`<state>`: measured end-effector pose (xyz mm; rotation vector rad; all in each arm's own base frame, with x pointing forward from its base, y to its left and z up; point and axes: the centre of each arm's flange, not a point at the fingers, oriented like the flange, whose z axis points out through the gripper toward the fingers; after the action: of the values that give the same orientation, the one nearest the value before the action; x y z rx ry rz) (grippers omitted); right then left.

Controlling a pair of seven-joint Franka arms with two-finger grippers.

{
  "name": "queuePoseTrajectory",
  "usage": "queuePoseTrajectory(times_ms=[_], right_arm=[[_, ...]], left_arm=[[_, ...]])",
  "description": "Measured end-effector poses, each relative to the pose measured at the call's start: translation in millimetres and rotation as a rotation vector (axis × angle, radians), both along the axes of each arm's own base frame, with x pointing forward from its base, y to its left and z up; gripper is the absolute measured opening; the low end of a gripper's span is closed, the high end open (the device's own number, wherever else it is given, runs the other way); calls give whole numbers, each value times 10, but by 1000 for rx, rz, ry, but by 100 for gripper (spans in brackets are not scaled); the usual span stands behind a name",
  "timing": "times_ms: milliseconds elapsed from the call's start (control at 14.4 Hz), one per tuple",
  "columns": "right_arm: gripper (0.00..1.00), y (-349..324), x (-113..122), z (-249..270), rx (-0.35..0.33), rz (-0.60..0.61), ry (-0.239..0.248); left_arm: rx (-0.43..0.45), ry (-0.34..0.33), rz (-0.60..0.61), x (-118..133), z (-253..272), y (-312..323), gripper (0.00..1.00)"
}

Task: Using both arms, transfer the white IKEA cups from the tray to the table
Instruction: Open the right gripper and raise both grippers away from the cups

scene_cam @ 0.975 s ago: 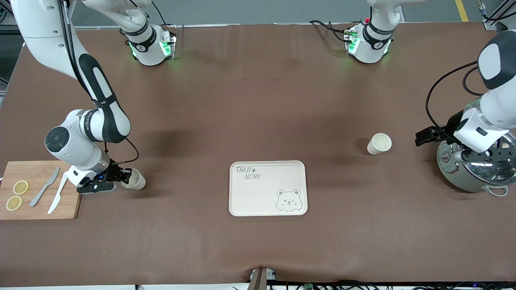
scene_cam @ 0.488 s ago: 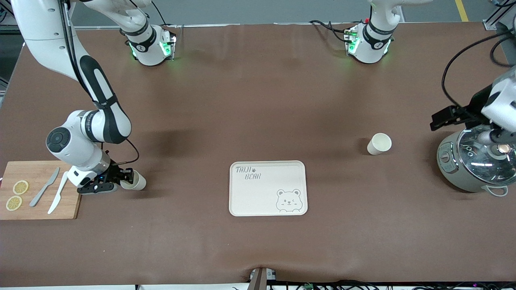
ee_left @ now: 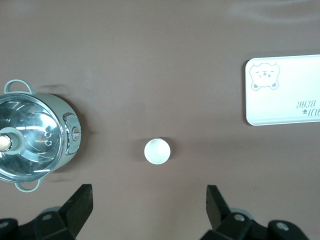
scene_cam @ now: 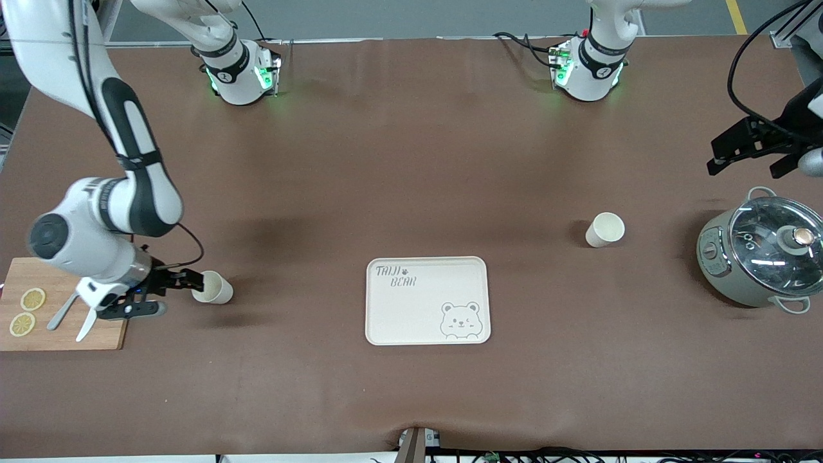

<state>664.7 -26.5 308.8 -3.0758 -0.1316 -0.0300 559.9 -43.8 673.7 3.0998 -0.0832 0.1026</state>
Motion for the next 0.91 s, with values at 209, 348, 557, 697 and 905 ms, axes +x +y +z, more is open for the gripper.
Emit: queuePoseTrajectory(times_ms=[209, 348, 557, 697, 905], right_arm=[[100, -103, 38, 908, 19, 2, 63], [100, -143, -93, 1543, 28, 3, 105], [100, -178, -350, 2232, -23, -36, 103], [100, -191, -515, 2530, -65, -43, 96], [100, -183, -703, 2822, -75, -59, 90]], left_arm=[[-1, 1, 6, -5, -2, -47, 100], [0, 6, 0, -13, -6, -77, 100], [6, 51, -52, -63, -51, -89, 100], [12, 59, -65, -72, -62, -94, 100], [73, 70, -107, -90, -83, -140, 100]])
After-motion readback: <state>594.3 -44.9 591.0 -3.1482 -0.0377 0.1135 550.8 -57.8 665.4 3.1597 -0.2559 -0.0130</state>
